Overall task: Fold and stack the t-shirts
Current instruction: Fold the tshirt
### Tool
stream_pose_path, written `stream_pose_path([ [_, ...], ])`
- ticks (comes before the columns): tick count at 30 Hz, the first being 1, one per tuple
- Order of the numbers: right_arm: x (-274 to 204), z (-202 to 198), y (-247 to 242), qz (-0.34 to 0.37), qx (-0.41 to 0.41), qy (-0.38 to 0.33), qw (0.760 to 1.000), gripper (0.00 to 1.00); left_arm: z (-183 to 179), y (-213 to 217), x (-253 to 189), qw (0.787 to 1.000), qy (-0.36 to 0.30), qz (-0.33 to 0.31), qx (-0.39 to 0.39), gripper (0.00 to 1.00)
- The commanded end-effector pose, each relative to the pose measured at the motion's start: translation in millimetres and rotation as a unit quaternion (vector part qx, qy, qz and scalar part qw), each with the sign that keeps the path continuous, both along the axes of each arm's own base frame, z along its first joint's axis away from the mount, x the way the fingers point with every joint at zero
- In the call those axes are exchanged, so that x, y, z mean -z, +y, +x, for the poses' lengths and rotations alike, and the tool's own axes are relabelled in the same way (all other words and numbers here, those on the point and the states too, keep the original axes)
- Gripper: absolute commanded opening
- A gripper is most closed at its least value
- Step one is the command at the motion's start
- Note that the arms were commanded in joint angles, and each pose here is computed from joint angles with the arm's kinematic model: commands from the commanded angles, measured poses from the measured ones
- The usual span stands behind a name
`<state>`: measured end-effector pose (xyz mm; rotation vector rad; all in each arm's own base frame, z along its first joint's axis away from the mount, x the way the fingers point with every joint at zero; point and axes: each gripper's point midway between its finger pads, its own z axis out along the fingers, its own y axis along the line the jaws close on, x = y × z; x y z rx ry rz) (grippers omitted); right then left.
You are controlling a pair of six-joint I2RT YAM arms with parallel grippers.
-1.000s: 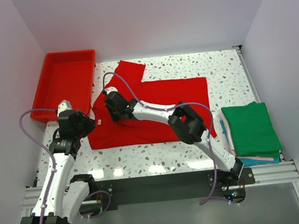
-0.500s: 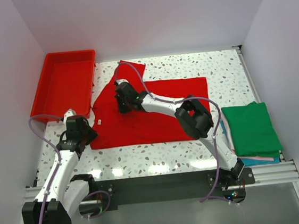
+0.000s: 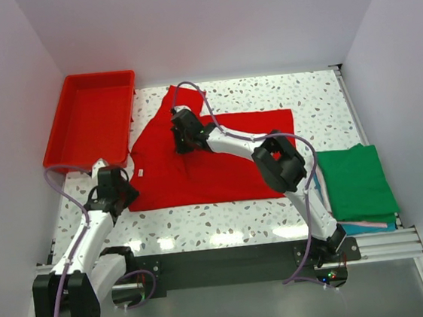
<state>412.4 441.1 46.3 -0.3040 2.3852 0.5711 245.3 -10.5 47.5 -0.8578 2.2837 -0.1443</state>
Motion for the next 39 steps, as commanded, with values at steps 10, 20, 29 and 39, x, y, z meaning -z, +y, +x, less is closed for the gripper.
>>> stream_pose_path([
  [10, -42.8, 17.5, -22.4, -0.003, 0.036, -0.055, 0.998, 0.06, -0.1, 8.9, 9.3, 0.999, -0.004, 0.006, -0.038, 0.33],
  [20, -51.4, 24.8, -37.5, -0.006, 0.059, -0.066, 0.996, 0.3, -5.1, 10.7, 15.6, 0.999, 0.004, 0.008, -0.045, 0.33],
  [29, -86.2, 17.8, -83.4, -0.039, 0.109, -0.071, 0.991, 0.62, -2.1, 8.6, 7.2, 0.999, -0.007, 0.004, -0.039, 0.4],
  [39, -60.0, -108.1, -224.1, -0.077, 0.237, -0.003, 0.968, 0.64, 1.6, -8.6, -12.4, 0.998, -0.05, -0.034, -0.005, 0.55],
])
